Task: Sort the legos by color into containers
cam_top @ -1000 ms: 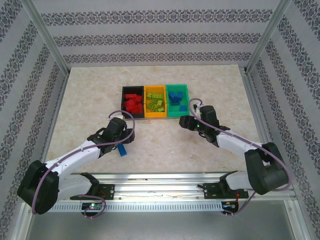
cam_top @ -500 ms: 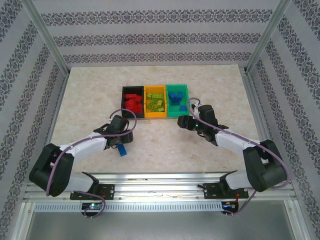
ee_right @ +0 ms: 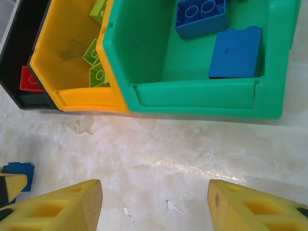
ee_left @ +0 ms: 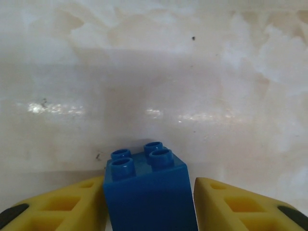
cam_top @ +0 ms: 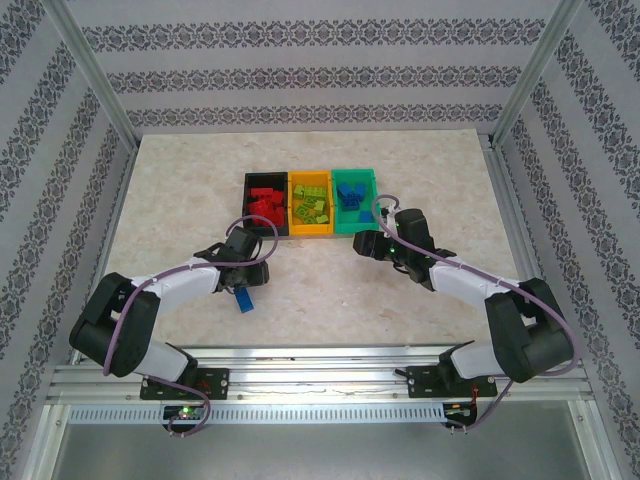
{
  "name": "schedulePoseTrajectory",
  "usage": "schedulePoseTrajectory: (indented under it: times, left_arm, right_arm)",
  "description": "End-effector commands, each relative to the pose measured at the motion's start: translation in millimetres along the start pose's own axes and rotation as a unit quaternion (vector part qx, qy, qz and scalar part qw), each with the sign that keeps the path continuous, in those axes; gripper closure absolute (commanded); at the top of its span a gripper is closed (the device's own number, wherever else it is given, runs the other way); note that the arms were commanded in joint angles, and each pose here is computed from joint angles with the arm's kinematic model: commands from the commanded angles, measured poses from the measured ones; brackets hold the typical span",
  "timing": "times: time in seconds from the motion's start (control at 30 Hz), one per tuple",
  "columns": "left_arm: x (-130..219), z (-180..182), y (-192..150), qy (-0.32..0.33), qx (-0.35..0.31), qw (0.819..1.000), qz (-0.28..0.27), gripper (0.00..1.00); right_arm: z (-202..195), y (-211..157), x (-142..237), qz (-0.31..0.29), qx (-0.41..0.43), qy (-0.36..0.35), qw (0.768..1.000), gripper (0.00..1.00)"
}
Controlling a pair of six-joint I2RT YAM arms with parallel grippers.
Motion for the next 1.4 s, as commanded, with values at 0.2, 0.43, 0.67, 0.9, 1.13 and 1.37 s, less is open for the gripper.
schedulePoseTrajectory:
  times: [0.2,0.43,0.67,0.9,1.13,1.37]
  left_arm:
    - [-8,-12,11,-0.043,0.015,0.999,-0.023,0.61]
    - [-7,-16,15,-0.057,0.013,0.998,-0.033,0.7]
    - [7,-26,28,-0.073,0.004,0.995,-0.069,0.73]
    - [28,-45,43,-0.098,-0.009,0.988,-0.116,0.73]
    - [45,-71,57,-0.131,-0.021,0.98,-0.148,0.73]
    - [58,-98,71,-0.164,-0.03,0.97,-0.178,0.73]
  right_arm:
    - [12,5,0,-0.006,0.004,0.023,1.0,0.4]
    - [11,6,0,-0.009,0.004,0.02,1.0,0.4]
    - [11,6,-2,-0.006,0.0,0.024,1.0,0.4]
    - [11,7,2,-0.017,-0.001,0.025,1.0,0.4]
    - [9,9,6,-0.025,-0.007,0.027,0.999,0.4]
    - [6,12,9,-0.032,-0.013,0.027,0.999,0.4]
Point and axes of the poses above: each hand's point on the last joint's axis, 136 mm out from that joint toward the fingers, its own x axis back along the fingers, its own z axis along the line the jaws close on, y = z × x, the point moved 3 cm from there along x, back along the fingers, and after that the axes turned 14 degrees about -x, right-handed, at the moved point
